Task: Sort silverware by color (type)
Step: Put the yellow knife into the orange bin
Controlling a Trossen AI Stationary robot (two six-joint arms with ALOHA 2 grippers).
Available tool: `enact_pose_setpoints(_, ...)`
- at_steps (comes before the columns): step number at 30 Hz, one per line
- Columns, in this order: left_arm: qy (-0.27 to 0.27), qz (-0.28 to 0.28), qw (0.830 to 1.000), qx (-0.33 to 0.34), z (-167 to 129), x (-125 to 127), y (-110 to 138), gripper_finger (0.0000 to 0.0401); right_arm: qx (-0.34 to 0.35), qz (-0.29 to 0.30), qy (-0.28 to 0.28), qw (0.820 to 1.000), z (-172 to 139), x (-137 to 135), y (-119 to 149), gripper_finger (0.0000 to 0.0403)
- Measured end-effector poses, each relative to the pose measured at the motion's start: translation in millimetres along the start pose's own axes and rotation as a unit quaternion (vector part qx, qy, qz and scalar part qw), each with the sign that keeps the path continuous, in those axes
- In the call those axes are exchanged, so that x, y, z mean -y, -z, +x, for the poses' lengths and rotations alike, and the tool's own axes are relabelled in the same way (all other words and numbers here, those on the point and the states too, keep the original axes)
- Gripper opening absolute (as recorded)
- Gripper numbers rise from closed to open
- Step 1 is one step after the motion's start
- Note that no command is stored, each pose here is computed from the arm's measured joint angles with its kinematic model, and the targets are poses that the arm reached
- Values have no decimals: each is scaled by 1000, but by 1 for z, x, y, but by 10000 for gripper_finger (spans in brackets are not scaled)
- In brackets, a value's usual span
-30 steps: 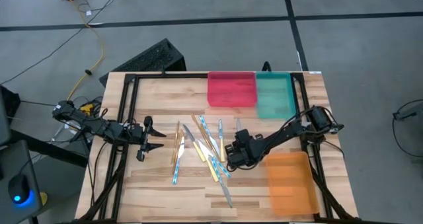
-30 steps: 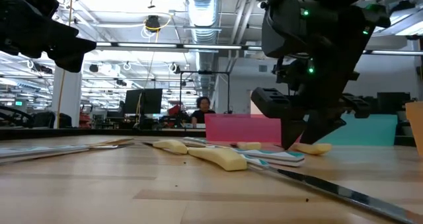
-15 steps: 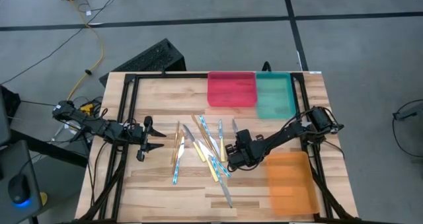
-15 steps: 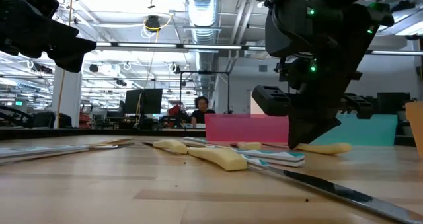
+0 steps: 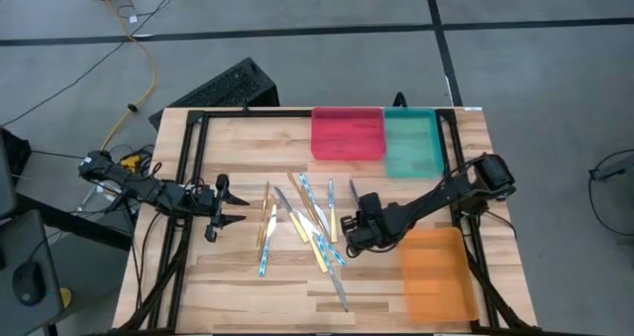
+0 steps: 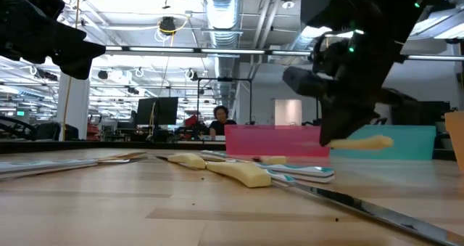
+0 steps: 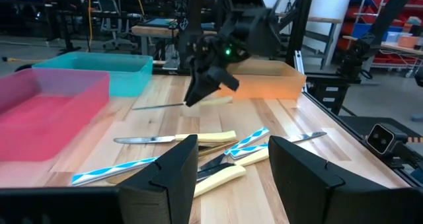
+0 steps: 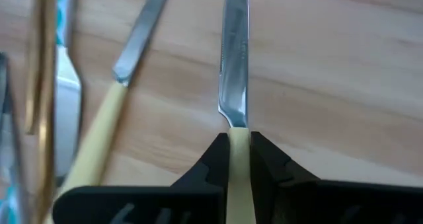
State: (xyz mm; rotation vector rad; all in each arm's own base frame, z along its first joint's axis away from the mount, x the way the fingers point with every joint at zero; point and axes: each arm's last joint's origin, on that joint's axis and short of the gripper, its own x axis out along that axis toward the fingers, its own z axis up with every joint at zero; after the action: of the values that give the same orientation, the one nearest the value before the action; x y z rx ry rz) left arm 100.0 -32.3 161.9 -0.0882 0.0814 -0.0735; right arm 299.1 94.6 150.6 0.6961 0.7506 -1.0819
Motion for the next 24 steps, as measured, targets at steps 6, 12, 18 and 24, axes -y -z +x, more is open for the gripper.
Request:
enact_pose_setpoints(6,0,1,1000,0,0,0,0,169,8,-2,-35,999,-27,4,-9,44)
enact_pose_setpoints(12,0,0,1000,0,0,0,0,169,11,12,-71,997,-66,18,-14,47)
enact_pose_setpoints(18,0,0,1000,0,0,0,0,169,-13,21,-95,995,-104,42,-7,48)
enact_pose_setpoints(24,0,-10,1000,0,0,0,0,169,-68,44,-97,992,-140,73,18,49)
